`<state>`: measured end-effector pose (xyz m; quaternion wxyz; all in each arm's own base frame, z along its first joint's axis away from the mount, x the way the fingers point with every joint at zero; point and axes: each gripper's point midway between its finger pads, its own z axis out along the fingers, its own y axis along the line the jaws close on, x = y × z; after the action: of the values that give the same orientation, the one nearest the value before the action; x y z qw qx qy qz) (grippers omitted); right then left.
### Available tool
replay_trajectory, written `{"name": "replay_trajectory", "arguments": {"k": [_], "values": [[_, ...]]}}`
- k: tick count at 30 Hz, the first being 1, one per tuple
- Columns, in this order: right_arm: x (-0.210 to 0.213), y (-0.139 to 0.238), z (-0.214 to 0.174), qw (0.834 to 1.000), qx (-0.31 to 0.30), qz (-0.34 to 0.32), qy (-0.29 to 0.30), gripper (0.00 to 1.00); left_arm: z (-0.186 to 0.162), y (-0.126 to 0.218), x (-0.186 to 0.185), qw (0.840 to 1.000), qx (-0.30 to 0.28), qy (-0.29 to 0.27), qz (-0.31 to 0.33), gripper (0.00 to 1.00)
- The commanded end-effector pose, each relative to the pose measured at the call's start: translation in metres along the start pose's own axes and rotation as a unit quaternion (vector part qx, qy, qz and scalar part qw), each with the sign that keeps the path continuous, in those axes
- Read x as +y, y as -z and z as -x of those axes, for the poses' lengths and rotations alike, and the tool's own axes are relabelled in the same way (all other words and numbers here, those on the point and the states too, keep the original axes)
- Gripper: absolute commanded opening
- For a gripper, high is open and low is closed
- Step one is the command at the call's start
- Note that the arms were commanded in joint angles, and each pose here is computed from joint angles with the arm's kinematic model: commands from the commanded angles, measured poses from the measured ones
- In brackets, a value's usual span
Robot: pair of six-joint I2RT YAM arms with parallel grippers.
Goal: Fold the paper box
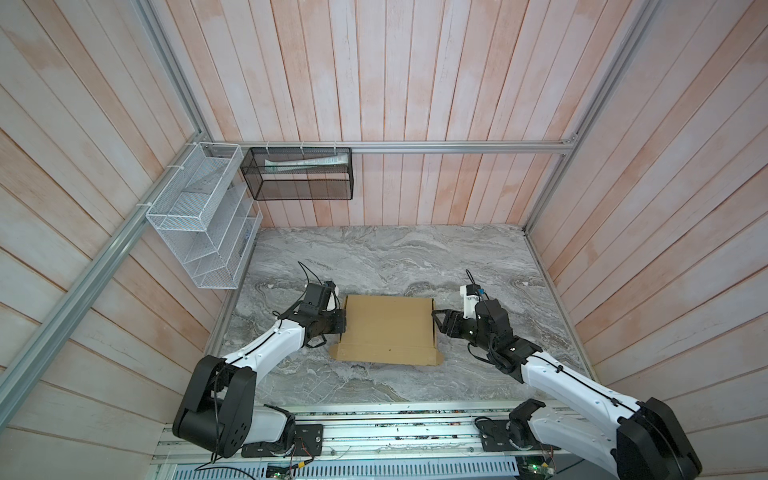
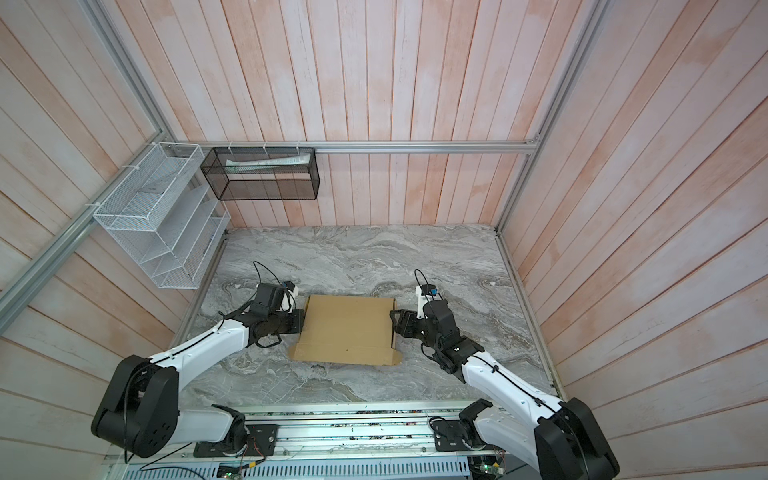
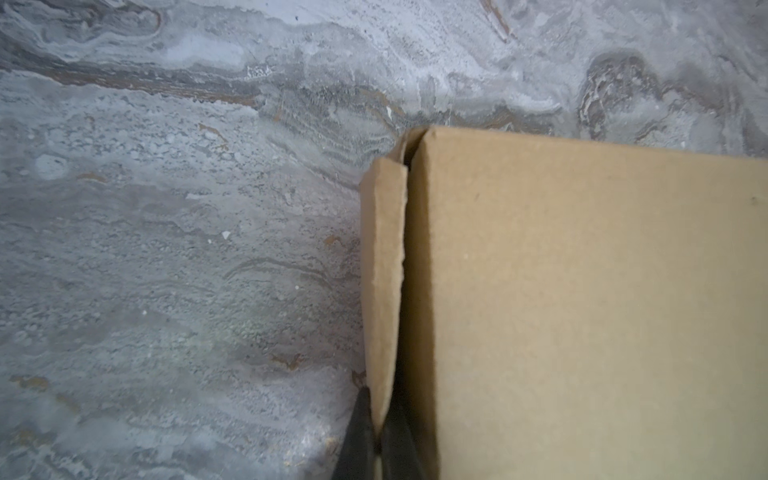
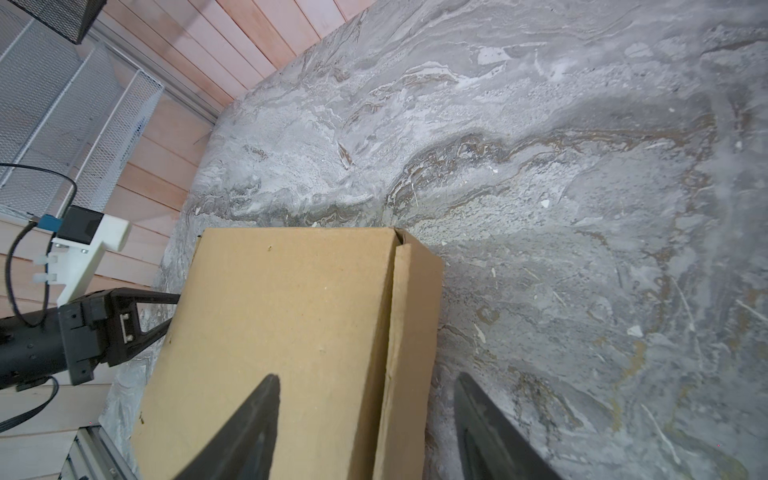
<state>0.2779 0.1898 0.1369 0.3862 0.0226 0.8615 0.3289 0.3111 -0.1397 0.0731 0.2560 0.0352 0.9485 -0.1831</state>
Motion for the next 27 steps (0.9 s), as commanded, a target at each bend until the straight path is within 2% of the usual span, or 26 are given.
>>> {"name": "replay_trajectory", "arguments": {"k": [1,7,27], "values": [[-0.008,0.003,-0.016,0.999,0.026,0.004,-0.02,0.7,0.018,0.004,-0.013,0.999,-0.028,-0.004,-0.035,0.01],[-0.012,0.003,-0.024,0.997,0.04,0.042,-0.055,0.73,0.025,0.006,-0.021,0.998,-0.036,-0.004,-0.059,0.01],[0.007,-0.004,-0.034,0.985,0.065,0.133,-0.09,0.76,0.031,0.003,-0.031,0.995,-0.042,-0.004,-0.086,0.0]]}}
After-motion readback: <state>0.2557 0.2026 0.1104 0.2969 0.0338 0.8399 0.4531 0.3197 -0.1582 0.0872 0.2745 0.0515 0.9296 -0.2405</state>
